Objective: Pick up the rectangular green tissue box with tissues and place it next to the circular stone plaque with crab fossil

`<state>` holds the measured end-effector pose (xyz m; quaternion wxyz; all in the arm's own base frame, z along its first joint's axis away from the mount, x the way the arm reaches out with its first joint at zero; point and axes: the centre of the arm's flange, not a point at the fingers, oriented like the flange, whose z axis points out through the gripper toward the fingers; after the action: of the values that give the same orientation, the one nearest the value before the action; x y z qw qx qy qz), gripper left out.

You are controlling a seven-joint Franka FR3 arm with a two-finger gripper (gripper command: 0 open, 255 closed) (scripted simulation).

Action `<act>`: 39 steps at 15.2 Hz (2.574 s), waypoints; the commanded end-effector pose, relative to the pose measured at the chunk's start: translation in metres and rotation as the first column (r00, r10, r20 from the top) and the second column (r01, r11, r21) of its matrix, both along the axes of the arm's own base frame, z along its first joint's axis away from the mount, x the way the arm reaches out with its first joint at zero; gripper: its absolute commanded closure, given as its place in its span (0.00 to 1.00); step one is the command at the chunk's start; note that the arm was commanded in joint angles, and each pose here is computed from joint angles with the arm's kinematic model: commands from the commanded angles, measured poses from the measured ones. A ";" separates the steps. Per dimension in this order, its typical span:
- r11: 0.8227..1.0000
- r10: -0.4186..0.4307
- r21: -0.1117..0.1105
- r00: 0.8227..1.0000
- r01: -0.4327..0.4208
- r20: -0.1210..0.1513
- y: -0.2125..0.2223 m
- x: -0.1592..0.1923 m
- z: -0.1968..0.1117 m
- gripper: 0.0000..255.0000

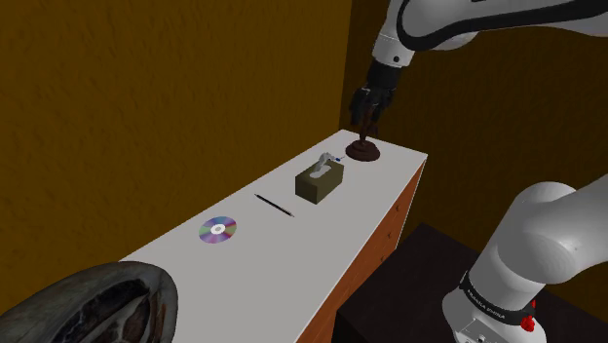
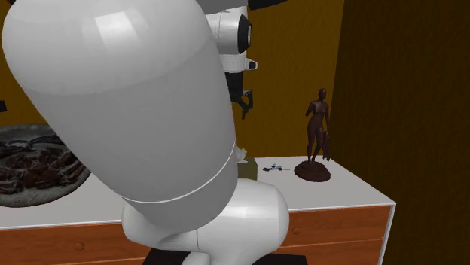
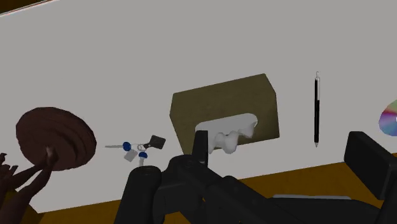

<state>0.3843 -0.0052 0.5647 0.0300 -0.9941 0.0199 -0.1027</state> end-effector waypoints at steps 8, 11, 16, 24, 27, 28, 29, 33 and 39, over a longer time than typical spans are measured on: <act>0.967 -0.183 0.183 0.983 0.179 0.002 -0.017 0.067 -0.102 0.00; 0.941 -0.241 0.242 0.970 0.235 -0.006 -0.021 0.089 -0.135 0.00; 0.909 -0.299 0.300 0.954 0.290 -0.017 -0.023 0.112 -0.173 0.00; 0.909 -0.299 0.300 0.954 0.290 -0.017 -0.013 0.122 -0.205 0.00; 0.909 -0.299 0.300 0.954 0.290 -0.017 -0.013 0.122 -0.205 0.00; 0.909 -0.299 0.300 0.954 0.290 -0.017 -0.013 0.122 -0.205 0.00; 0.909 -0.299 0.300 0.954 0.290 -0.017 -0.013 0.122 -0.205 0.00; 0.909 -0.299 0.300 0.954 0.290 -0.017 -0.013 0.122 -0.205 1.00; 0.909 -0.299 0.300 0.954 0.290 -0.017 -0.013 0.123 -0.206 1.00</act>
<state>0.5076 -0.0189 0.3607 0.1649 -0.9616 0.1849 -0.1183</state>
